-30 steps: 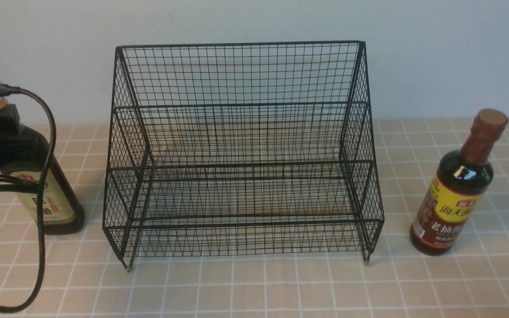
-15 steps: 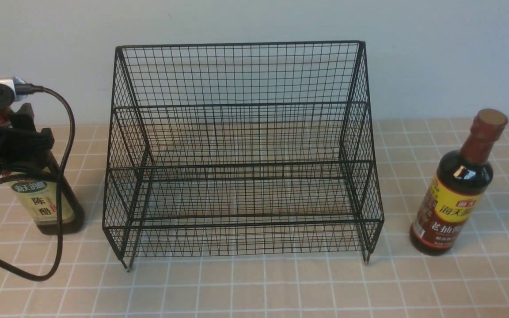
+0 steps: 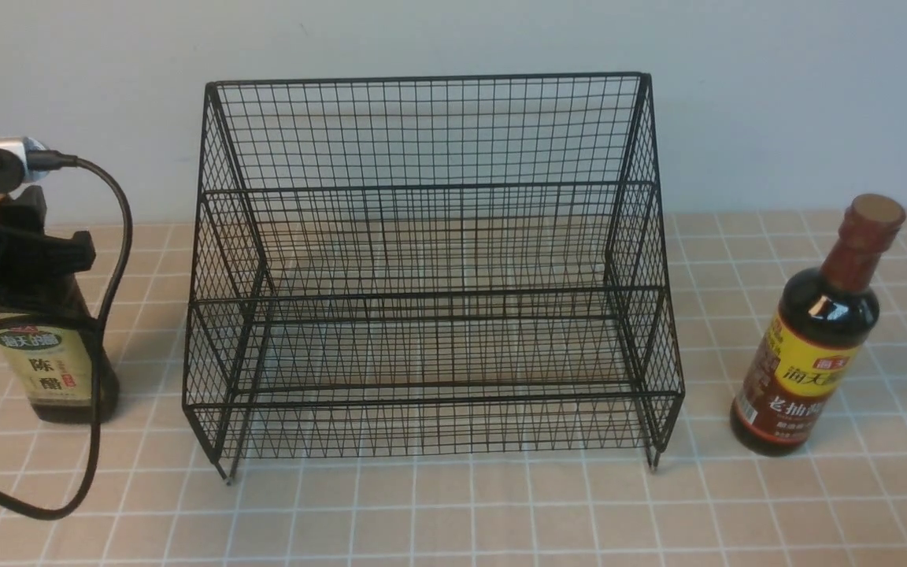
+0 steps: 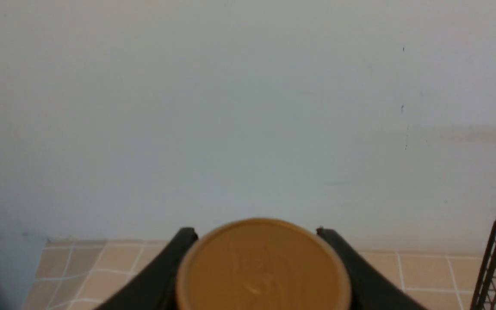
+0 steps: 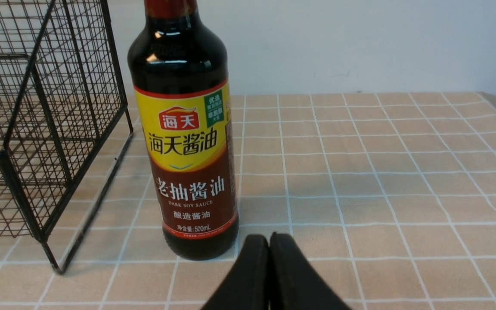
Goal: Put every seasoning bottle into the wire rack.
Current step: Use the left arm to put the condiment bottle back on the shelf
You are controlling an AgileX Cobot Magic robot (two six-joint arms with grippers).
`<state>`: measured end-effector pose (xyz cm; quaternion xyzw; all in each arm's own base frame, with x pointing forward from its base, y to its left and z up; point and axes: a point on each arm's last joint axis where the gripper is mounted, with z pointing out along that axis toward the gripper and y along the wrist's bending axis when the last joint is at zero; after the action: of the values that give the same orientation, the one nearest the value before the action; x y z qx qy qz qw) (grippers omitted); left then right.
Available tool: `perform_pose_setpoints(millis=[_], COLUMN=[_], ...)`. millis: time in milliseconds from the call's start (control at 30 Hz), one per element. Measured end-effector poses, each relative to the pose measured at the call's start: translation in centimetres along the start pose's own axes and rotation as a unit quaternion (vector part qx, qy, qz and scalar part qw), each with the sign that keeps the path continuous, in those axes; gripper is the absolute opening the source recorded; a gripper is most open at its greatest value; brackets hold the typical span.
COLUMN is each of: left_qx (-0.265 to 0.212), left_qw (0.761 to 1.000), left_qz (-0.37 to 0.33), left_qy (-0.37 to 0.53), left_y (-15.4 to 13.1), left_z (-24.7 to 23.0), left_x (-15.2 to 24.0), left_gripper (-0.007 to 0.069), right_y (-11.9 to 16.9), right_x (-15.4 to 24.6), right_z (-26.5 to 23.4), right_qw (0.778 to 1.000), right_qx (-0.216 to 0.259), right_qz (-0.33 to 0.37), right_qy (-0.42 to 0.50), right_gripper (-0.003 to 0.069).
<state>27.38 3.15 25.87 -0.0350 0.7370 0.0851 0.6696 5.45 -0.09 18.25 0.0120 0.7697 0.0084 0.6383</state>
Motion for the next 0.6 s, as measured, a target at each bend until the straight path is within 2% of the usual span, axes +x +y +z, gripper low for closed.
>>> perform_pose_setpoints(millis=[333,600], left_qx=[-0.003,0.012], left_qw=[0.996,0.992], left_qz=[0.009,-0.003], left_qy=[-0.094,-0.126], left_y=[0.7,0.9], left_z=[-4.8,-7.2], left_x=[-5.5,-10.4], left_gripper=[0.0304,0.0304], right_y=[0.0,0.0], right_x=[0.0,0.0], right_z=[0.0,0.0], right_qw=[1.0,1.0], right_qx=[0.0,0.0], right_qz=[0.0,0.0], right_qy=[0.0,0.0], right_gripper=[-0.0015,-0.0015])
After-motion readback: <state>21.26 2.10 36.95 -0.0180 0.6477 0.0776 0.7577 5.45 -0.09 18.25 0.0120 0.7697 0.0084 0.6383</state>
